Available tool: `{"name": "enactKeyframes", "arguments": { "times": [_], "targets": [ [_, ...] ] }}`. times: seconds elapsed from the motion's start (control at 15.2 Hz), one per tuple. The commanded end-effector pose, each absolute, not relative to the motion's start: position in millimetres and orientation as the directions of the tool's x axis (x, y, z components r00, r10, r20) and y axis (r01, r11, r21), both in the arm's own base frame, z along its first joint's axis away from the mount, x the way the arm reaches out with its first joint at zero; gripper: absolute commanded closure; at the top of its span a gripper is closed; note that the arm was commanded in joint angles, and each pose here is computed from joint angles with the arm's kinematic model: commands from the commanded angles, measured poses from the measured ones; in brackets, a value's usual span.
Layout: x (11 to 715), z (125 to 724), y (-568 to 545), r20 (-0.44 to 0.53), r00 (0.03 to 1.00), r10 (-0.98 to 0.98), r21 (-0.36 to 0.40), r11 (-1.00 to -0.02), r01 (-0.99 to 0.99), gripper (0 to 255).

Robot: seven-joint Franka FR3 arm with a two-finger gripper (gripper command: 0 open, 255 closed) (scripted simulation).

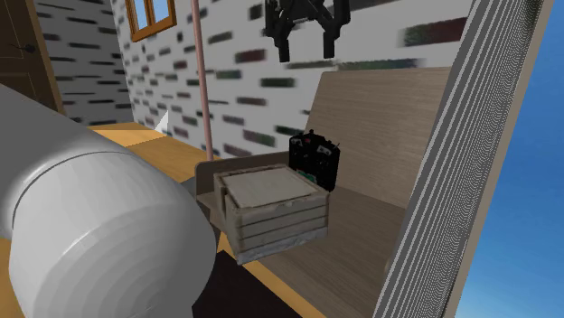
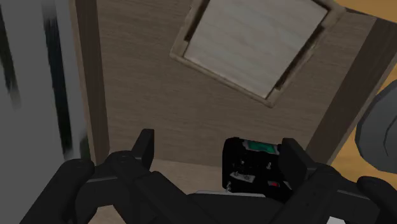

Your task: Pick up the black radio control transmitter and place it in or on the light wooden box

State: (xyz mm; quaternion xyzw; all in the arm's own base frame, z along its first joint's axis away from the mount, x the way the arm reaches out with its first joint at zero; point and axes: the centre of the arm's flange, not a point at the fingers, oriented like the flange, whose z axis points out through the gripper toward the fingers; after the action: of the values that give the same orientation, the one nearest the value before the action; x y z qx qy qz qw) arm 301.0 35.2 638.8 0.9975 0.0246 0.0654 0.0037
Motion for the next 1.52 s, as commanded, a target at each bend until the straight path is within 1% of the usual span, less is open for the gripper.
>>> {"name": "enactKeyframes", "arguments": {
  "times": [0.0,0.33,0.66,0.86,1.06,1.45],
  "targets": [
    [301,639,35,0.130,0.990,0.049,0.011,-0.999,0.049,0],
    [336,605,82,0.091,0.973,-0.214,-0.021,-0.977,-0.213,0],
    [382,571,120,0.044,0.885,-0.463,-0.040,-0.886,-0.461,0],
    [412,550,137,0.014,0.802,-0.597,-0.046,-0.802,-0.596,0],
    [445,529,149,-0.016,0.698,-0.716,-0.046,-0.697,-0.716,0],
    [513,486,159,-0.076,0.439,-0.895,-0.033,-0.438,-0.898,0]
  ]
}}
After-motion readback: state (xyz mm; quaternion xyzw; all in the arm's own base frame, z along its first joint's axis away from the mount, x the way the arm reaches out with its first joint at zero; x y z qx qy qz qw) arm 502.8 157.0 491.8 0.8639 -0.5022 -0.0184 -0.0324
